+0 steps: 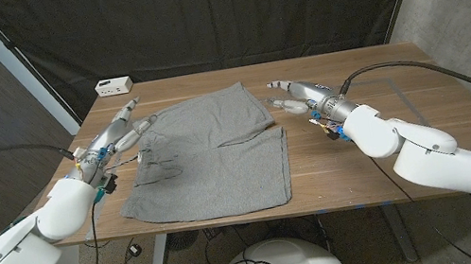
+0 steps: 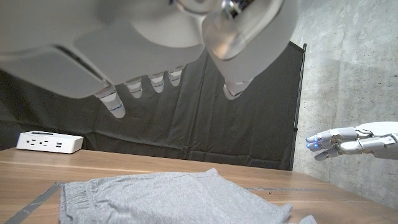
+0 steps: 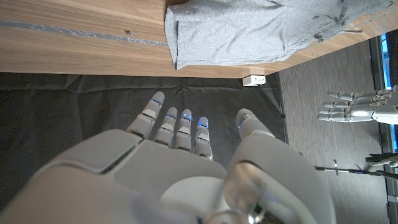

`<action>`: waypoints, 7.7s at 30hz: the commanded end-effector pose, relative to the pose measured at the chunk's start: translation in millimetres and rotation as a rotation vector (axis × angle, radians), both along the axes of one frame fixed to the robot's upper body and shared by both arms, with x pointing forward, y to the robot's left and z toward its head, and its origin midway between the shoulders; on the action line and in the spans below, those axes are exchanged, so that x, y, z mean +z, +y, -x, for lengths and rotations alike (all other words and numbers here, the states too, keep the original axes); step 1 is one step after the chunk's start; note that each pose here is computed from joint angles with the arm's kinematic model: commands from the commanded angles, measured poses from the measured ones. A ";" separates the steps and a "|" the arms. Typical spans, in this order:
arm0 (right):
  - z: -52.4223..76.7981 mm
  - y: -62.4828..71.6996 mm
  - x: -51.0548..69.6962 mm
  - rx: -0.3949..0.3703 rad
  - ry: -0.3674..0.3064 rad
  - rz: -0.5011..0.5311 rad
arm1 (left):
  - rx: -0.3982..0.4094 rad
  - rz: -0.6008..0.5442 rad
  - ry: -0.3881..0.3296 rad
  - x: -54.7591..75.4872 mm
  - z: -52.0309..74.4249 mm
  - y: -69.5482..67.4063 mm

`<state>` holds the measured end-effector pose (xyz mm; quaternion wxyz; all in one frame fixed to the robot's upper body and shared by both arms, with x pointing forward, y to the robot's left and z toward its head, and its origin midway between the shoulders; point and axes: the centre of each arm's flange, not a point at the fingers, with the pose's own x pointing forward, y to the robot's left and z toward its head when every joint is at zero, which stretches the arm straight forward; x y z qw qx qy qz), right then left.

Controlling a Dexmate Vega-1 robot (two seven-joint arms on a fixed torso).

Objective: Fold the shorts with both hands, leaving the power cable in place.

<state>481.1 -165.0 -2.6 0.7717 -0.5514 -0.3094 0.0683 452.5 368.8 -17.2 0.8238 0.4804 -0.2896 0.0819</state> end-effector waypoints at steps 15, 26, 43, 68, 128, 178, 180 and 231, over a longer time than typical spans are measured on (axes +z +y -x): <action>21.1 20.5 -28.7 -0.005 0.046 0.054 | 0.084 -0.079 0.120 -23.5 38.5 15.9; 32.0 23.6 -47.1 -0.016 0.071 0.057 | 0.099 -0.107 0.157 -31.6 49.4 16.3; 43.9 35.0 -74.2 -0.004 0.132 0.073 | 0.116 -0.122 0.223 -55.9 55.1 18.5; 58.3 49.5 -113.7 -0.042 0.181 0.065 | 0.182 -0.204 0.282 -75.9 64.8 33.7; 100.2 42.2 -184.1 -0.231 0.062 0.245 | 0.655 -0.842 0.083 -117.2 72.1 7.2; 76.6 55.2 -186.3 -0.154 0.070 0.239 | 0.652 -0.910 0.027 -144.8 27.6 22.5; 75.3 55.9 -186.0 -0.151 0.070 0.238 | 0.637 -0.898 0.023 -146.1 25.6 22.0; 56.0 36.7 -200.7 -0.105 -0.013 0.097 | 0.579 -0.746 -0.049 -129.2 12.0 7.2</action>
